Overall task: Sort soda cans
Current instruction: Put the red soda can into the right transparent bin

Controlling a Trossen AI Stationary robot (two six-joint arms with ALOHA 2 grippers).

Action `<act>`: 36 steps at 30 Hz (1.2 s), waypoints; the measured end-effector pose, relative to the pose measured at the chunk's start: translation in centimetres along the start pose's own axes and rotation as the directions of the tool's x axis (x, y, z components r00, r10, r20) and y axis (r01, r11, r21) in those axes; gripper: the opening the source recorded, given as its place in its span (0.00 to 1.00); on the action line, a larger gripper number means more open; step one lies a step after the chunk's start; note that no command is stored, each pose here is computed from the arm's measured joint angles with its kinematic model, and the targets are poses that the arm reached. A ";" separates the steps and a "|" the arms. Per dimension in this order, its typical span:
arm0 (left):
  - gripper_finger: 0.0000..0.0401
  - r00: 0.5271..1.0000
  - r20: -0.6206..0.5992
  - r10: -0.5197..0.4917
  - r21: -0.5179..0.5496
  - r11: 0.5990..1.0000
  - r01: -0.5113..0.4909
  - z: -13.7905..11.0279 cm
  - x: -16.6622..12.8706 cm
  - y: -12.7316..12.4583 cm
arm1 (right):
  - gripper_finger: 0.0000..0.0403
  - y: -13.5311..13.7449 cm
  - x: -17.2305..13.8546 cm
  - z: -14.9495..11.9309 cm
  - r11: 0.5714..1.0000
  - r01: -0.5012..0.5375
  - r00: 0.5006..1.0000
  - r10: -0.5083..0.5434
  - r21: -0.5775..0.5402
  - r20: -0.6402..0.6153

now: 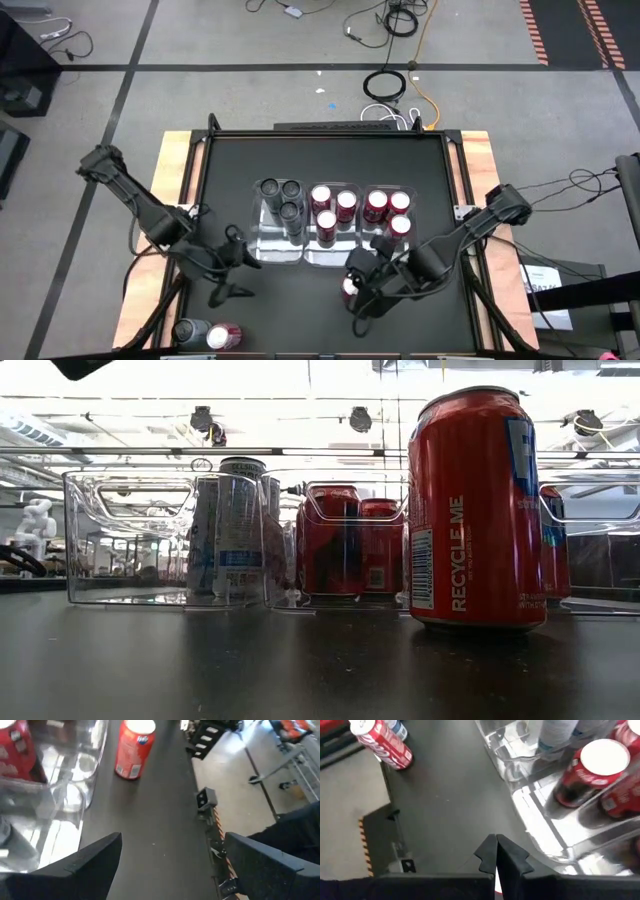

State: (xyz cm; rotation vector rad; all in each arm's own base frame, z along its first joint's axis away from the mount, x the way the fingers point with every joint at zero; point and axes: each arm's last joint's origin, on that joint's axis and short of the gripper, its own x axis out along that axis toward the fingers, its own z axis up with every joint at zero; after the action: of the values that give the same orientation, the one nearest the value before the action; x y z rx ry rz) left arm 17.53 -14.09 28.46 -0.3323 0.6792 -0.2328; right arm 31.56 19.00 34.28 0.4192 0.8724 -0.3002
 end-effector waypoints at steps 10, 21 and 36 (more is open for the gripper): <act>0.90 0.996 -0.061 -0.061 0.092 0.994 0.066 -0.2 -1.5 0.3 | 0.00 0.4 1.1 0.5 0.996 -0.010 1.000 0.008 0.092 0.018; 0.90 0.988 -0.134 -0.072 0.096 0.992 0.085 -0.7 -1.5 0.5 | 0.06 -0.6 1.7 1.7 0.965 0.010 1.000 -0.017 0.263 0.027; 0.90 0.988 -0.134 -0.071 0.097 0.992 0.085 -0.7 -1.5 0.5 | 0.44 -1.7 1.9 1.6 0.915 0.098 0.995 -0.097 0.391 -0.022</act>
State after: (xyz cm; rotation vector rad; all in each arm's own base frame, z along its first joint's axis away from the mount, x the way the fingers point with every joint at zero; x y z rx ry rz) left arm 16.02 -13.31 28.60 -0.2470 0.7808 -0.3655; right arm 33.12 16.60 33.33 0.7495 0.8365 -0.5722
